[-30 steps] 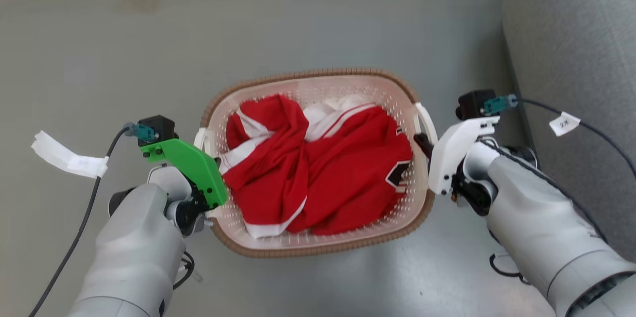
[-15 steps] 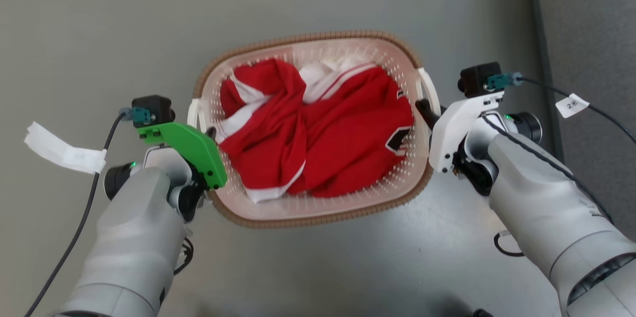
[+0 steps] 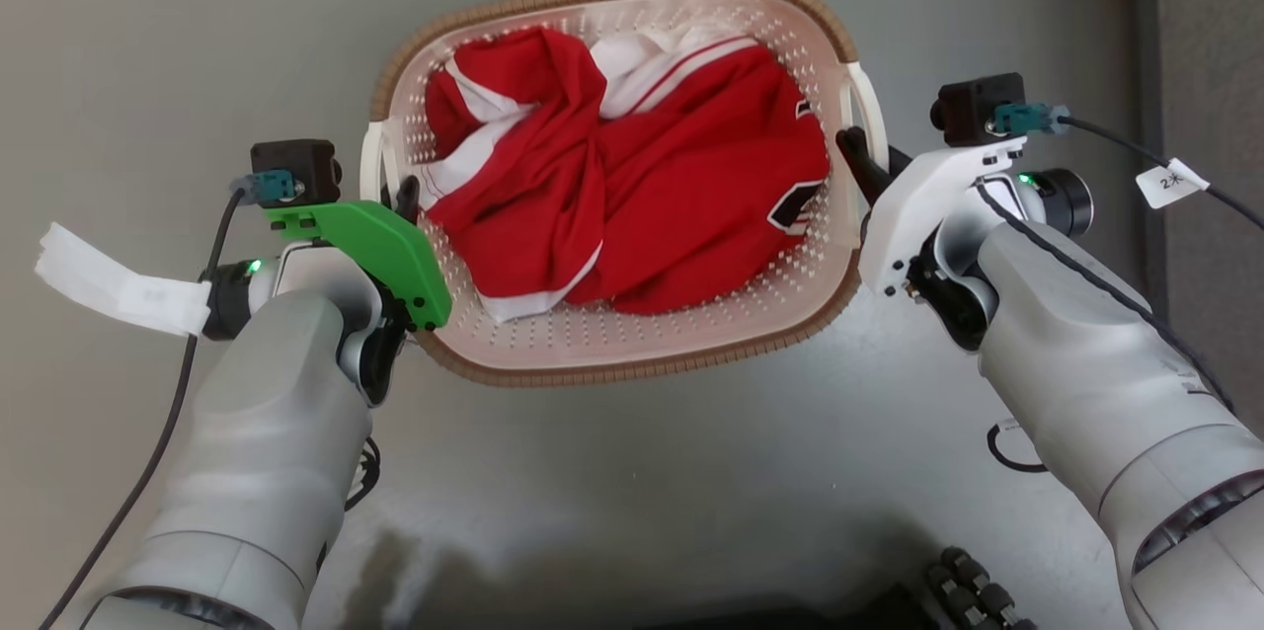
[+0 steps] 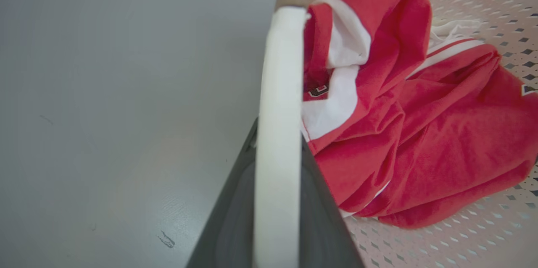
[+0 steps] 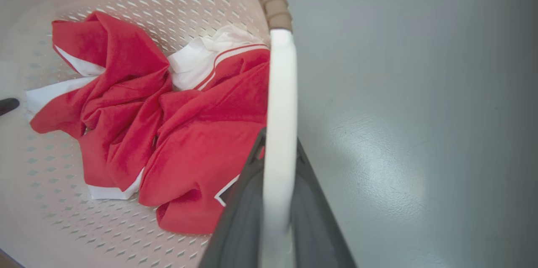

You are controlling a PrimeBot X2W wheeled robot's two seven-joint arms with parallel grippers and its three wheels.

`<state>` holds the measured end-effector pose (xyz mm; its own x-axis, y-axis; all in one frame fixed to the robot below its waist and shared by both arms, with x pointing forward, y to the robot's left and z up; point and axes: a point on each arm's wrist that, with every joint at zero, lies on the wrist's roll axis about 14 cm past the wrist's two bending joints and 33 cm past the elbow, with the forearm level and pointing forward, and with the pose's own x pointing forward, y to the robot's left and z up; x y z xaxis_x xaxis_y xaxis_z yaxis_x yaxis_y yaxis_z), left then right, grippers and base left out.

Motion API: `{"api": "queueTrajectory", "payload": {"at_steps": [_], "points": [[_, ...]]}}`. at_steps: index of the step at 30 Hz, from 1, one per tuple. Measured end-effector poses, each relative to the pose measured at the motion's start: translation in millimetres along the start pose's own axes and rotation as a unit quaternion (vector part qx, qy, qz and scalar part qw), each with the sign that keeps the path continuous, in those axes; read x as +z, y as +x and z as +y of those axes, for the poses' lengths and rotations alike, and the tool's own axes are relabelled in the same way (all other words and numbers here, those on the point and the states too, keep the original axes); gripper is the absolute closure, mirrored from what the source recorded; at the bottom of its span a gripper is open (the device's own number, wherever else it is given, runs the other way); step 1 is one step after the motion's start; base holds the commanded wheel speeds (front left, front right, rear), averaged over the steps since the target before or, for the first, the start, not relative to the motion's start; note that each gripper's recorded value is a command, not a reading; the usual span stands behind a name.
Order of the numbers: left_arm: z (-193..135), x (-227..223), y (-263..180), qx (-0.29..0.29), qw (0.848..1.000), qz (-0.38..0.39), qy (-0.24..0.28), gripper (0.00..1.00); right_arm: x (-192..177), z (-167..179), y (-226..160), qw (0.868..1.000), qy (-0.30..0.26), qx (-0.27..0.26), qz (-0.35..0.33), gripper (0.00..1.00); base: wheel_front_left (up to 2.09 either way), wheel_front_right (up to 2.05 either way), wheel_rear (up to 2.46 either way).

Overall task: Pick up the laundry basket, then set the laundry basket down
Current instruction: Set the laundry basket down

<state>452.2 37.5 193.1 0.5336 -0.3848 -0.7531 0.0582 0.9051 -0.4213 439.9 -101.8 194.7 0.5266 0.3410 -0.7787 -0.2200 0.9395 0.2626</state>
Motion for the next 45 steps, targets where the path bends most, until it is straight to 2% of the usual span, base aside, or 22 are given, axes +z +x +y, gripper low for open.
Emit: {"api": "queueTrajectory", "payload": {"at_steps": [16,27,28,29,30,31,35,45], "points": [[25,-28,23,0.02,1.0,0.012,-0.005,1.0,-35,-3,29,0.999,0.015,0.004,0.035,1.0,0.0,0.0,0.0],[26,-30,24,0.021,1.0,0.015,-0.009,1.0,-37,-1,29,0.999,0.013,0.005,0.038,1.0,0.0,0.0,0.0],[26,-30,24,0.021,1.0,0.014,-0.01,1.0,-37,0,29,0.999,0.011,0.006,0.039,0.76,0.0,0.0,0.0],[27,-29,25,0.021,1.0,0.014,-0.011,0.83,-38,0,29,0.999,0.009,0.008,0.04,0.56,0.0,0.0,0.0],[28,-27,25,0.024,1.0,0.008,-0.014,0.33,-38,0,29,0.999,0.007,0.008,0.041,0.0,0.0,0.0,0.0],[32,-23,25,0.029,0.999,0.001,-0.023,0.0,-38,0,28,0.999,0.006,0.007,0.041,0.0,0.0,0.0,0.0],[44,-10,25,0.042,0.999,-0.013,-0.029,0.0,-39,-4,27,0.999,0.0,0.005,0.043,0.0,0.0,0.0,0.0],[43,-2,17,0.043,0.998,-0.022,-0.027,0.0,-38,2,20,0.999,0.003,0.009,0.039,0.0,0.0,0.0,0.0]]}}
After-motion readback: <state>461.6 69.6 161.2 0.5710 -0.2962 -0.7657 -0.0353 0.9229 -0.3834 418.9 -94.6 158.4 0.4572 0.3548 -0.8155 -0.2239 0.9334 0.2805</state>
